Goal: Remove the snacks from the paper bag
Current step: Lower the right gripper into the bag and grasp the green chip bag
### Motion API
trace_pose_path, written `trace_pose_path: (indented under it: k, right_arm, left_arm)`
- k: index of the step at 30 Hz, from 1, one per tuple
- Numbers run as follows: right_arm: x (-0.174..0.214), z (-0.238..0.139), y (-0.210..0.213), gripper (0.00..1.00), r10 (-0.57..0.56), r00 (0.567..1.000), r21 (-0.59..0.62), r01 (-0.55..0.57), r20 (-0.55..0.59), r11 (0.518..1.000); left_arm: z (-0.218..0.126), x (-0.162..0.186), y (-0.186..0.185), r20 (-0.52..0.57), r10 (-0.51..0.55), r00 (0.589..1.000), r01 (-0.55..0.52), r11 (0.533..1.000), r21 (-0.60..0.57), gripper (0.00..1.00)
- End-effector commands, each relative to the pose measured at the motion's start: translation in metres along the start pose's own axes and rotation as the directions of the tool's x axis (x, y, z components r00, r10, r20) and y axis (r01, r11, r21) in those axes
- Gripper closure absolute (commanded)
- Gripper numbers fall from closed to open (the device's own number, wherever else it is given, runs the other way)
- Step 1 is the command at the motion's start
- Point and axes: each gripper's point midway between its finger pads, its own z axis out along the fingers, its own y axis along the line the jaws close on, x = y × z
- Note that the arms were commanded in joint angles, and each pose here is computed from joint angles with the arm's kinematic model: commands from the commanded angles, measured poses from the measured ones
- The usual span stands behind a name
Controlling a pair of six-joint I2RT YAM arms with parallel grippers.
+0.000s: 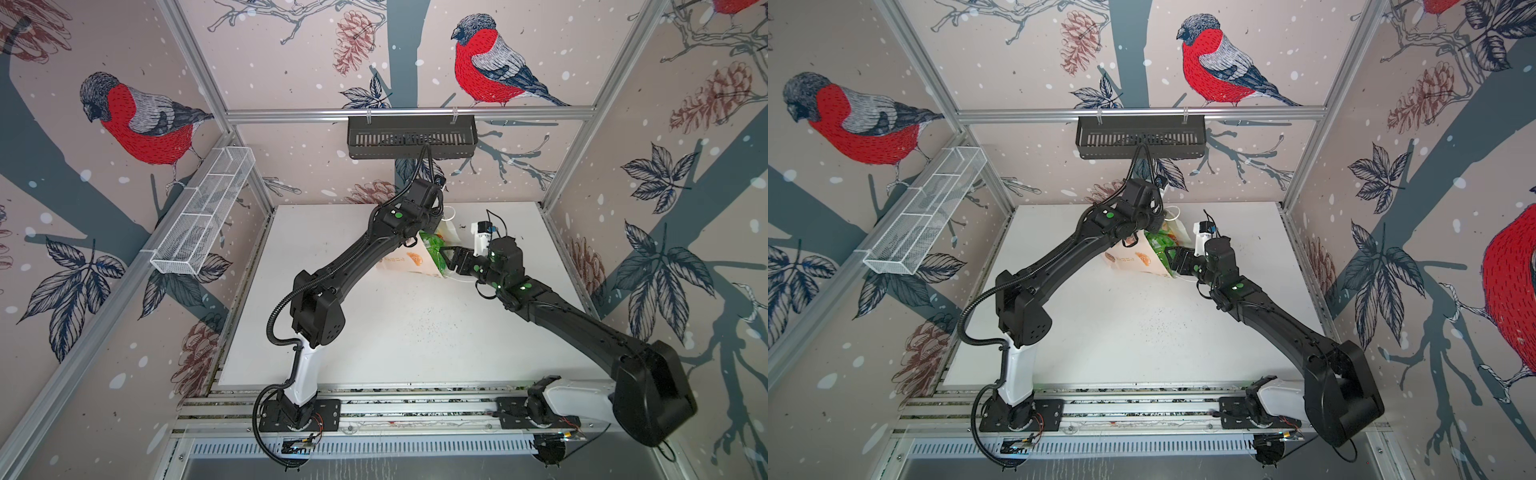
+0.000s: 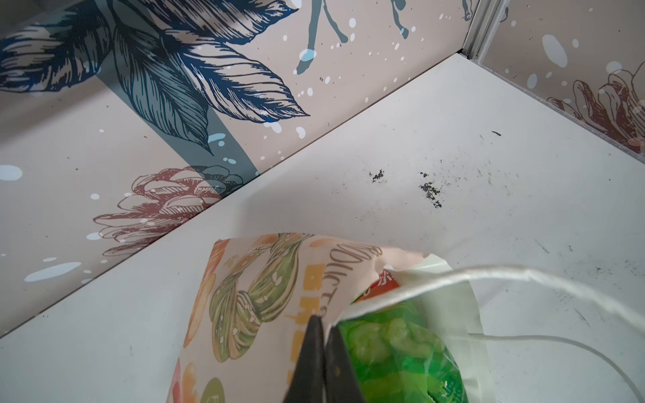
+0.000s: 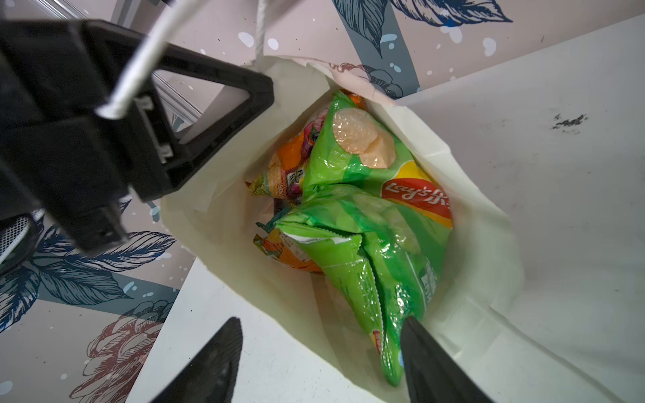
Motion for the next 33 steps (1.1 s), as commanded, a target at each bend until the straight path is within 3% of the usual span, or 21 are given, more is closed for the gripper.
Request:
trace_pose_path:
  k: [1,15,20,27,33]
  right_arm:
    - [-0.005,0.005,0.008,0.29,0.002,1.0,-0.026,-0.001,0.018,1.0]
    - [0.007,0.018,0.009,0.35,0.008,1.0,-0.025,-0.008,0.01,1.0]
    - [0.011,0.028,0.012,0.38,-0.002,1.0,-0.038,0.002,-0.003,0.999]
    - [0.007,0.046,0.014,0.35,-0.001,1.0,-0.056,0.002,0.011,0.998]
    - [0.011,0.069,-0.005,0.38,-0.054,0.998,0.09,0.056,-0.022,0.994]
  left_arm:
    - [-0.007,-0.008,0.01,0.053,-0.073,0.996,0.076,0.996,-0.055,1.0]
    - [-0.016,0.006,0.007,0.066,-0.14,0.988,0.142,0.99,-0.021,1.0]
    - [-0.016,0.013,-0.006,0.059,-0.159,0.985,0.156,0.986,0.049,1.0]
    - [-0.016,0.013,-0.02,0.045,-0.164,0.985,0.158,0.981,0.115,1.0]
    - [-0.021,0.011,-0.025,0.052,-0.166,0.985,0.158,0.979,0.131,1.0]
